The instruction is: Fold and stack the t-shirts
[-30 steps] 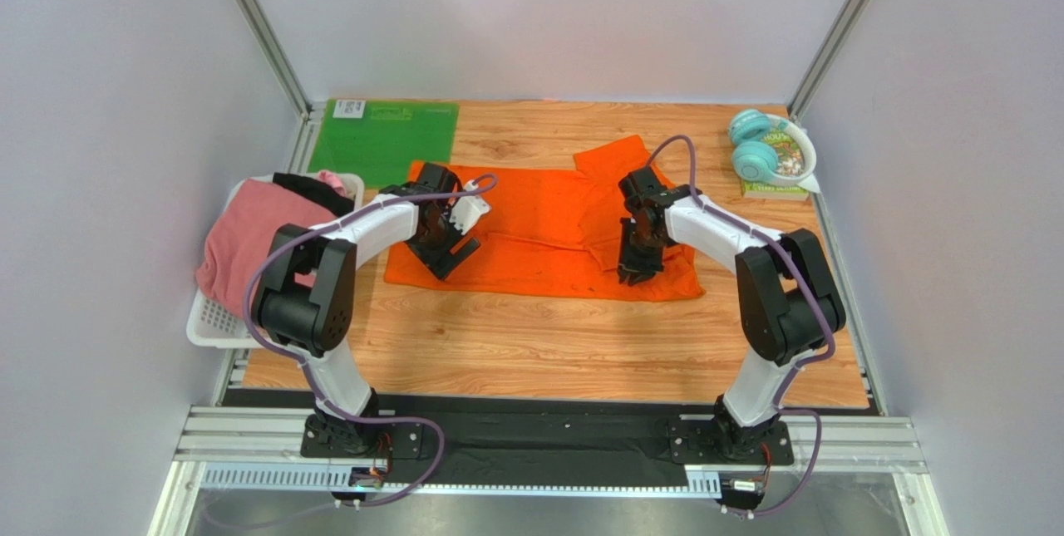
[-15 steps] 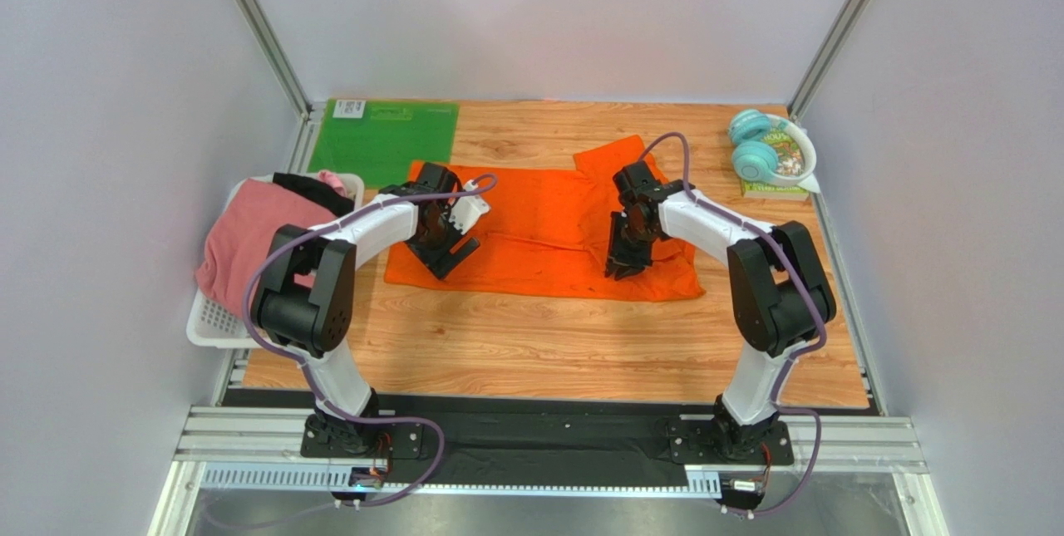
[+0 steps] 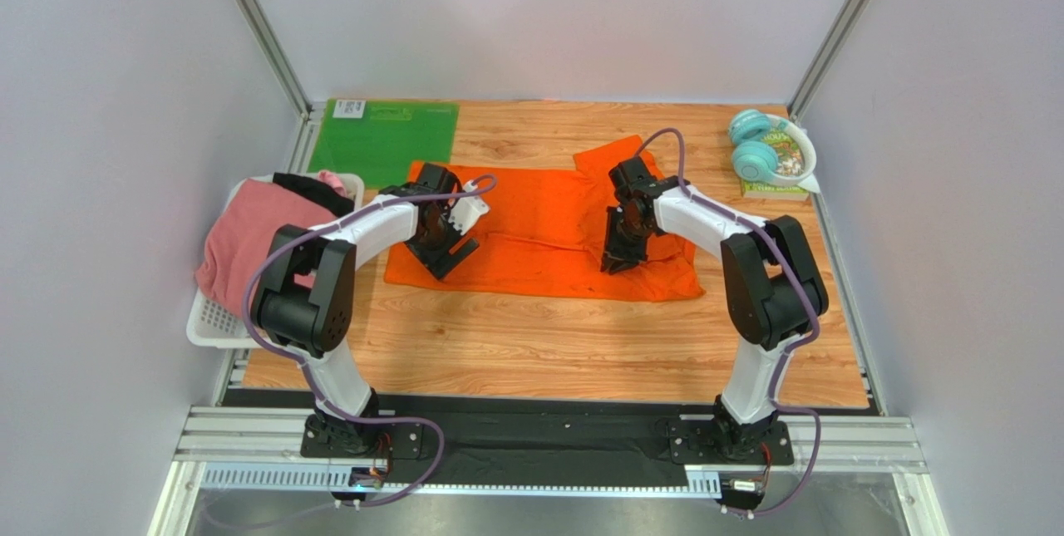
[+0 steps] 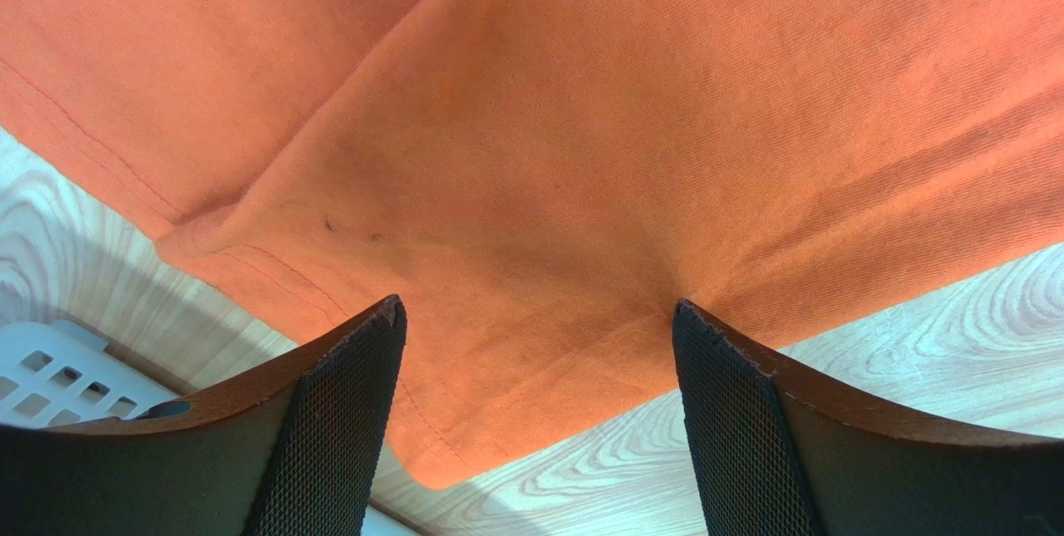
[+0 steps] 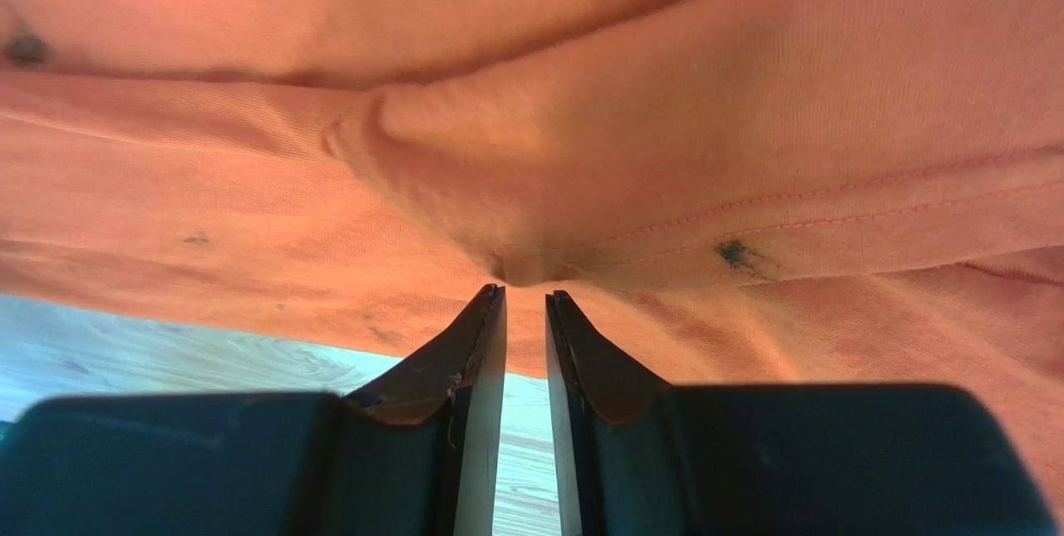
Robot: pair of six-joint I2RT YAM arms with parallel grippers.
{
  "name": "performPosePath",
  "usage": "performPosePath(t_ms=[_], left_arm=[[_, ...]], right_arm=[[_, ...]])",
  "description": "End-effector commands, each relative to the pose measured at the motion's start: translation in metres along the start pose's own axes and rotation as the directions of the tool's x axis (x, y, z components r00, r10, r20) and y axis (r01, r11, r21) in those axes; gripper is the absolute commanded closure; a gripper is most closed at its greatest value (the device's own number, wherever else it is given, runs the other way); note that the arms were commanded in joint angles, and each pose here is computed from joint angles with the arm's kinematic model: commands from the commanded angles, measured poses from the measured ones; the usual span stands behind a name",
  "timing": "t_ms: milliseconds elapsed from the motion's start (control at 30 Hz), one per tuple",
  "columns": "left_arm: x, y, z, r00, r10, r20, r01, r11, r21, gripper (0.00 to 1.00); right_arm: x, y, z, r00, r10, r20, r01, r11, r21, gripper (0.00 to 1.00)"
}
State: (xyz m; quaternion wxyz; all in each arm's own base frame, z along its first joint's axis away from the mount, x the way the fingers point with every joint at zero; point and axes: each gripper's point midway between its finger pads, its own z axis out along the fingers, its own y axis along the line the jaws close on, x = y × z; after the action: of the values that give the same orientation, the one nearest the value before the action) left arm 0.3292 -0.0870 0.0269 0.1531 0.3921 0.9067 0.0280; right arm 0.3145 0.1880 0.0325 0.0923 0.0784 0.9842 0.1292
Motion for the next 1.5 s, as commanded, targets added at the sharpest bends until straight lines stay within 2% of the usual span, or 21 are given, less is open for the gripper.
performPosePath(t_ms=[0, 433, 667, 800, 1000, 1100, 1133, 1467], left_arm=[[0.0, 0.001, -0.006, 1.0, 0.023, 0.016, -0.023, 1.0, -0.013, 0.16], [0.003, 0.003, -0.008, 0.999, 0.033, 0.02, -0.033, 0.999, -0.031, 0.16], [0.002, 0.001, -0.008, 0.999, 0.024, 0.025, -0.024, 0.999, -0.021, 0.17], [0.001, 0.003, -0.008, 0.999, 0.029, 0.024, -0.028, 0.999, -0.026, 0.17], [0.0, 0.003, -0.008, 0.999, 0.024, 0.027, -0.024, 0.999, -0.022, 0.17], [0.0, 0.002, -0.007, 0.999, 0.023, 0.024, -0.022, 1.0, -0.02, 0.17], [0.001, 0.002, -0.007, 0.999, 0.024, 0.022, -0.024, 0.999, -0.021, 0.17], [0.003, 0.001, -0.007, 1.0, 0.023, 0.02, -0.022, 1.0, -0.018, 0.17]], right_arm=[[-0.023, 0.014, -0.009, 0.998, -0.004, 0.067, 0.005, 1.0, -0.022, 0.77], [-0.021, 0.013, -0.005, 0.999, 0.001, 0.047, 0.0, 1.0, -0.02, 0.77], [-0.02, 0.009, 0.001, 0.999, -0.009, 0.034, 0.009, 1.0, 0.005, 0.69], [-0.015, 0.005, 0.007, 1.0, -0.02, 0.01, 0.02, 0.999, 0.03, 0.69], [-0.014, 0.001, 0.012, 1.0, -0.019, 0.003, 0.019, 0.999, 0.046, 0.79], [-0.015, 0.001, 0.012, 1.0, -0.022, 0.006, 0.022, 0.999, 0.048, 0.9], [-0.016, 0.001, 0.011, 1.0, -0.024, 0.011, 0.024, 0.998, 0.05, 0.99], [-0.041, 0.007, -0.017, 0.995, -0.052, 0.081, 0.046, 0.996, 0.073, 1.0]])
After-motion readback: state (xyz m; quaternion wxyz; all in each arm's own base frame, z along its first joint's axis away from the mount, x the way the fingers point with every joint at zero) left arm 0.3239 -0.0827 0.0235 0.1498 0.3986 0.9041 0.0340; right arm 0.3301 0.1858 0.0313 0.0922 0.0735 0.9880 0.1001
